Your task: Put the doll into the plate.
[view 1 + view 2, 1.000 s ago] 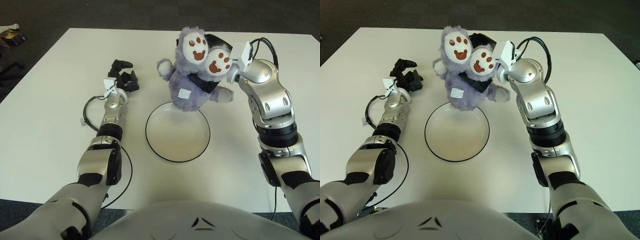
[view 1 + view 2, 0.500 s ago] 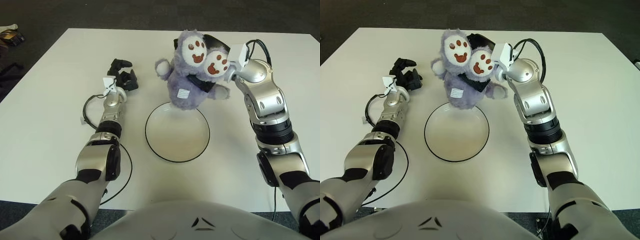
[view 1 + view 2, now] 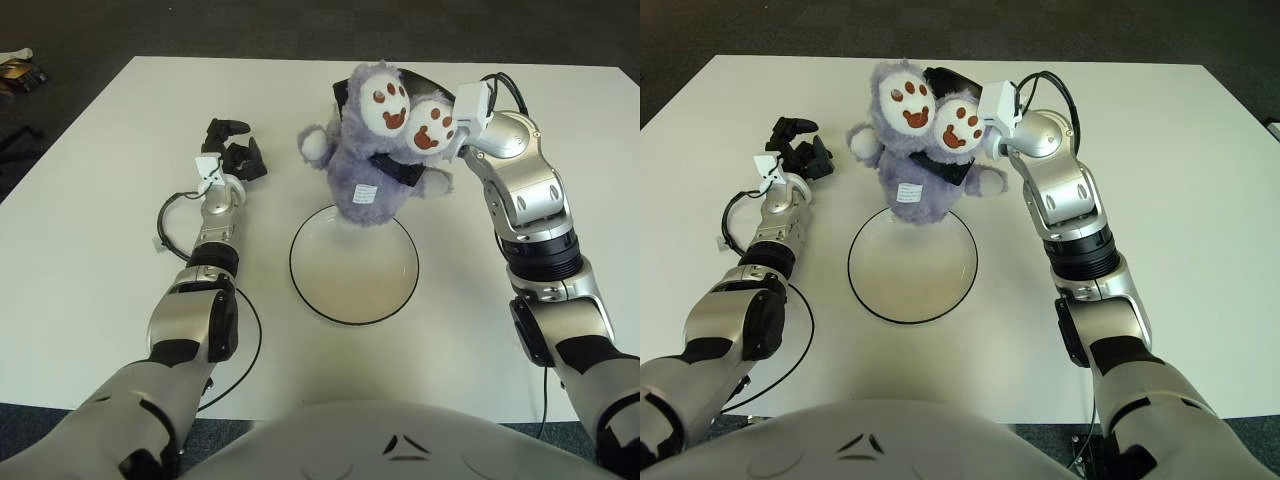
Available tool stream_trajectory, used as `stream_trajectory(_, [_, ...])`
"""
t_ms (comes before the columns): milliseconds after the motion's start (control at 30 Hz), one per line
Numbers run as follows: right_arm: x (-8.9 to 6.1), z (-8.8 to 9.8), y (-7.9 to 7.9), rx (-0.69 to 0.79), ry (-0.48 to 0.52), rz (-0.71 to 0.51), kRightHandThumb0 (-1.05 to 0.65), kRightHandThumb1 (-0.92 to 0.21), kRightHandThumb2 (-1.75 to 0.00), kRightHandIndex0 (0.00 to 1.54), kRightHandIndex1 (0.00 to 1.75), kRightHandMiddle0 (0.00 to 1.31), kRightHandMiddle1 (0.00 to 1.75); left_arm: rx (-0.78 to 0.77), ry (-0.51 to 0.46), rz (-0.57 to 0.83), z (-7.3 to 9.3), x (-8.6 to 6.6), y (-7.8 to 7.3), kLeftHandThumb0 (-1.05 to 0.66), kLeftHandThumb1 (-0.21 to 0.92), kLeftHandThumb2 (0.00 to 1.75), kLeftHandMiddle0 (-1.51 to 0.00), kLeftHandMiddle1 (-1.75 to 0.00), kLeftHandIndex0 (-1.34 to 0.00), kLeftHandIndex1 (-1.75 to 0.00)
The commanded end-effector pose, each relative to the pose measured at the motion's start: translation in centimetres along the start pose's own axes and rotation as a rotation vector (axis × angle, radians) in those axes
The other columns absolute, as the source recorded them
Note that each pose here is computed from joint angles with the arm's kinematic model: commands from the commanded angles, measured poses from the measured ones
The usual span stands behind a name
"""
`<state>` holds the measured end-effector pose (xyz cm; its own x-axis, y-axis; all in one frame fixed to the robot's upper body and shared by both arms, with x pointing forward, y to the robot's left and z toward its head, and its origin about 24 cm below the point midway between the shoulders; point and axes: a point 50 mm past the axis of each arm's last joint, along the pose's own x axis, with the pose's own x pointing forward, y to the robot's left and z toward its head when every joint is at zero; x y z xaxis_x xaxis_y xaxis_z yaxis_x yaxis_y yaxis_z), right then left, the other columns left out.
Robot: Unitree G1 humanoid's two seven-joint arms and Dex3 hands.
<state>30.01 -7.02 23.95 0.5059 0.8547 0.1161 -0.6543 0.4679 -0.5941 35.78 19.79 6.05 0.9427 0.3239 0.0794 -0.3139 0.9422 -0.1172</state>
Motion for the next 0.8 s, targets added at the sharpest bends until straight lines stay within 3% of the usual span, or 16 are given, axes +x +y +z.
stream_trajectory(0, [0.3, 0.7, -0.2, -0.025, -0.038, 0.035, 0.57, -0.09, -1.59, 0.80, 1.75, 1.06, 1.75, 0.016, 0.044, 0.075, -1.4, -1.0, 1.8, -0.01, 0.21, 1.44, -0.72, -1.75, -0.47, -1.68])
stream_trajectory(767, [1.7, 0.5, 0.6, 0.046, -0.117, 0.267, 0.57, -0.09, -1.59, 0.79, 1.75, 1.03, 1.75, -0.009, 0.029, 0.206, -0.6, -2.4, 3.8, -0.02, 0.19, 1.45, -0.74, -1.75, -0.51, -1.64])
